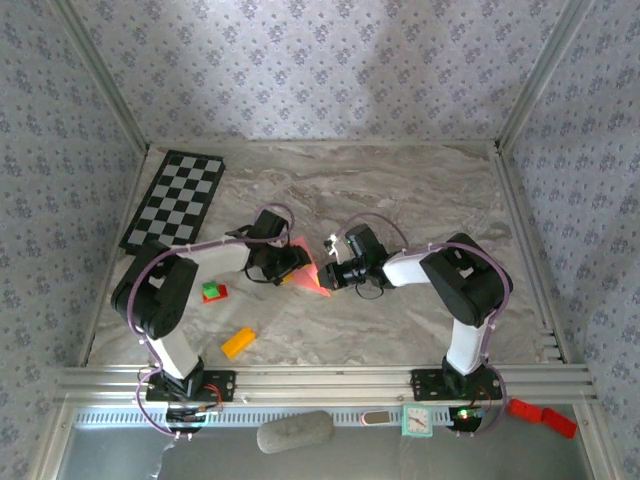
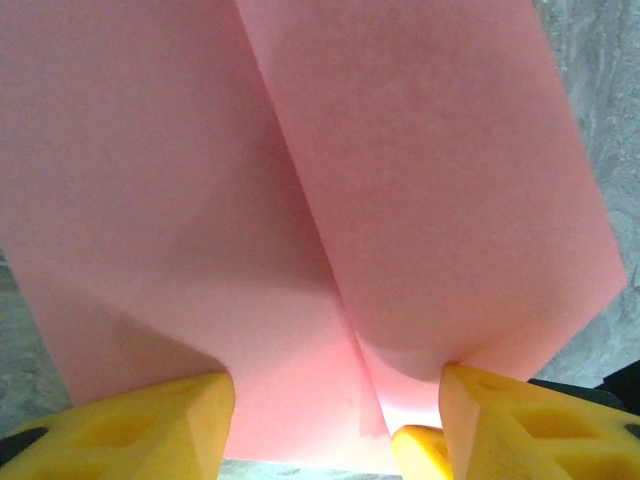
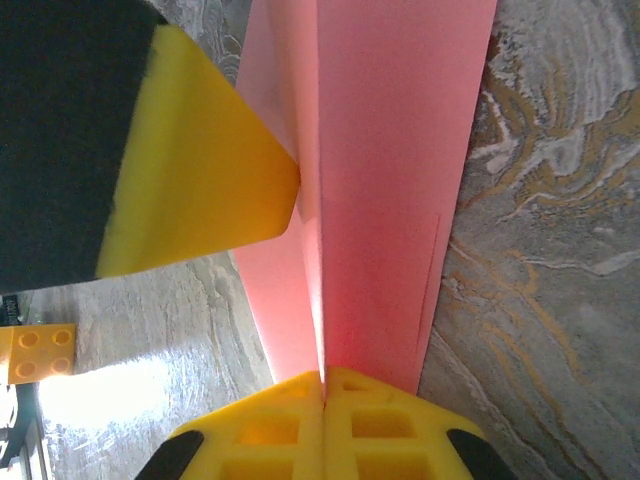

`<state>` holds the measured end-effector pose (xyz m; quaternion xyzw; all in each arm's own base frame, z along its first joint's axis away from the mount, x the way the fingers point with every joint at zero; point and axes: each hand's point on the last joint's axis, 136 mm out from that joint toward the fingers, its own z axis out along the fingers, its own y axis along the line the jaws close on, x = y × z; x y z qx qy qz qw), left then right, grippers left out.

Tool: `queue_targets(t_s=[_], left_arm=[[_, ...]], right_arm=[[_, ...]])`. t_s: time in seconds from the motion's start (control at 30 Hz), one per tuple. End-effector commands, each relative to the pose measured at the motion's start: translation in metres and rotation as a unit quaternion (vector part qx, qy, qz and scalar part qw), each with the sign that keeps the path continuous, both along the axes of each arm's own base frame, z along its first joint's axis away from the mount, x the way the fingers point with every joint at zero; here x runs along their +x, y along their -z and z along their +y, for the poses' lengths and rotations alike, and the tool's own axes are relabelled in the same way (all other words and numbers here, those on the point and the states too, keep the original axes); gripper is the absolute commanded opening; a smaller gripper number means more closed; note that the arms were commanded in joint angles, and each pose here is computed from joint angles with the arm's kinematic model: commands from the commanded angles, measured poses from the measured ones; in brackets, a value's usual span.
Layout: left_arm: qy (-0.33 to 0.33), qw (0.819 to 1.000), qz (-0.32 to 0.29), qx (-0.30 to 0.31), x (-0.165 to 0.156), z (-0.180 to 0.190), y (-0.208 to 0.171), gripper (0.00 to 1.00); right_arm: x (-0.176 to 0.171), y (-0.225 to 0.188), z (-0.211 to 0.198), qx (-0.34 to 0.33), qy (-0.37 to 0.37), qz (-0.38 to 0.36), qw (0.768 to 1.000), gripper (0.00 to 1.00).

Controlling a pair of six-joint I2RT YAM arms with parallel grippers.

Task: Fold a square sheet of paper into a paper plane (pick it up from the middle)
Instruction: Fourth fold the wing at the center of the table.

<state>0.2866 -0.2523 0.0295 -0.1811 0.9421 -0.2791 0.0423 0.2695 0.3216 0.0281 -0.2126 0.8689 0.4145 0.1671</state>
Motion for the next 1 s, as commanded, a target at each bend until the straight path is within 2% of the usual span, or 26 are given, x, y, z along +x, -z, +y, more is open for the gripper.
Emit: queue_targets(t_s=[0.0,0.37,0.77,0.97], left_arm=[[-0.021,0.995,0.063,0.071,-0.023,0.024,0.036,0.59],[-0.037,0.987,0.107,0.116,-0.037,0.037,0.056,0.58],[-0.038,0.983,0.126,0.128,-0.041,0.039,0.063,0.58],[-0.039,0.982,0.129,0.129,-0.042,0.039,0.065,0.59]], right_arm=[[0.001,0.001,-0.001,0.001,0.002,0.01,1.0,0.09],[-0.004,-0.012,-0.009,-0.01,0.01,-0.004,1.0,0.21],[-0.013,0.002,-0.009,-0.036,-0.002,0.001,0.999,0.21],[-0.012,0.007,-0.01,-0.041,0.0,0.004,0.999,0.16]])
